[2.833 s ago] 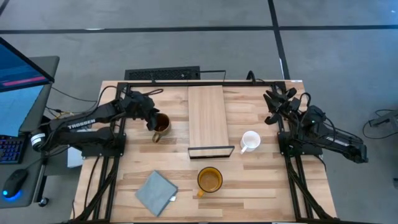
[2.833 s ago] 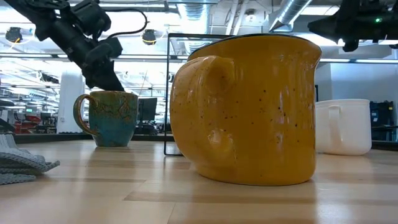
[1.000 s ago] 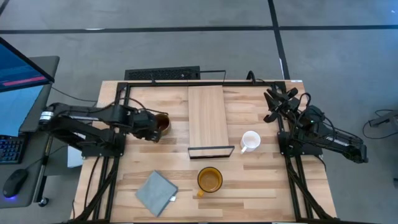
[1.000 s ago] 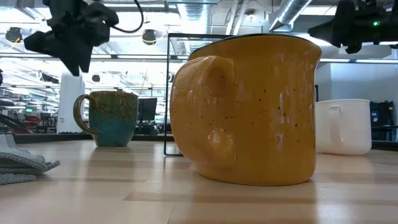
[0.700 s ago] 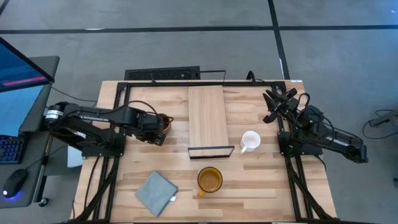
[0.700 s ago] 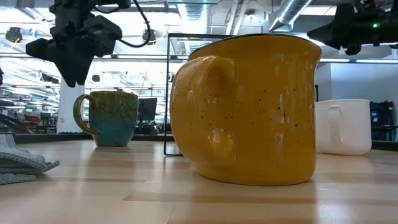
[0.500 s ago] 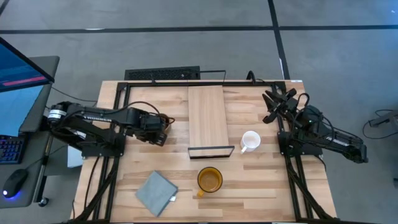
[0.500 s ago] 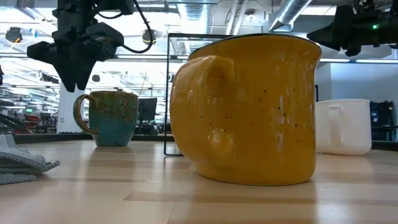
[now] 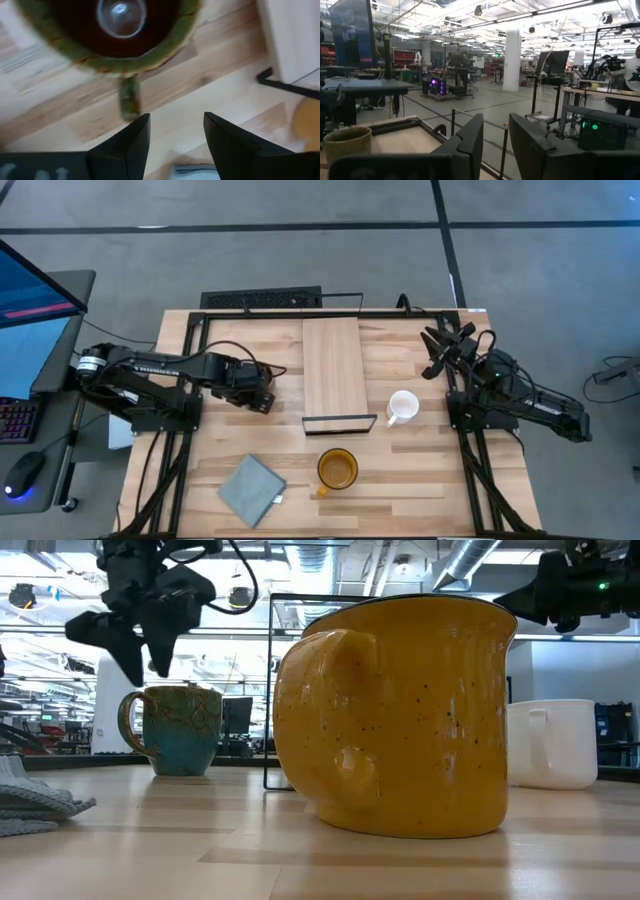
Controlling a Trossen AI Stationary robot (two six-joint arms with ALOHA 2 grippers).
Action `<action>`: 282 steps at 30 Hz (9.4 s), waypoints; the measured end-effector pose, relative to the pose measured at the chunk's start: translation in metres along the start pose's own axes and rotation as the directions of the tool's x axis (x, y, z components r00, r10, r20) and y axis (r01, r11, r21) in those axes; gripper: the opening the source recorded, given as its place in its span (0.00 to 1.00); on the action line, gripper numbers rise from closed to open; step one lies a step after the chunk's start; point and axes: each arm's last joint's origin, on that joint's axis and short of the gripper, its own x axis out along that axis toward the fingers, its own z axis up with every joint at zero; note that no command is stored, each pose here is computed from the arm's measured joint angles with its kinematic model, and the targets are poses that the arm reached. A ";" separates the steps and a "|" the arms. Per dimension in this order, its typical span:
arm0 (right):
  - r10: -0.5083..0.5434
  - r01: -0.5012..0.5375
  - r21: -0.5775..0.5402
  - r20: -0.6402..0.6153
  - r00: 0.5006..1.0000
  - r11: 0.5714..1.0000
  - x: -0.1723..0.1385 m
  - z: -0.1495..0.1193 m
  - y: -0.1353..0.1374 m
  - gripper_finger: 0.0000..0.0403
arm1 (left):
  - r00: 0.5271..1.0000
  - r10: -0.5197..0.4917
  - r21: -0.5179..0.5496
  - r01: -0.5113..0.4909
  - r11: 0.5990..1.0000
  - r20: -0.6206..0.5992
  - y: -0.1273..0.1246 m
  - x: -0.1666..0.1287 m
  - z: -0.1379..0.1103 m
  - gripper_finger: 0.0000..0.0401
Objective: Stack small to large cups/mugs on shelf
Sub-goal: Put the mug on the shelf
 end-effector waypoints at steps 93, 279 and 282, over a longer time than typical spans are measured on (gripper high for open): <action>0.009 -0.009 -0.011 -0.037 0.999 1.000 0.000 -0.004 0.001 0.29 | 0.972 0.233 0.040 -0.233 0.972 0.004 0.000 0.035 0.007 0.11; 0.025 -0.006 0.106 -0.181 0.983 0.994 0.007 -0.018 0.005 0.29 | 0.997 0.069 0.884 -0.070 0.462 0.043 -0.062 0.037 0.265 0.13; 0.025 -0.007 0.099 -0.181 0.983 0.995 0.007 -0.018 0.005 0.29 | 0.995 0.086 0.886 -0.086 0.455 0.053 -0.063 0.035 0.266 0.11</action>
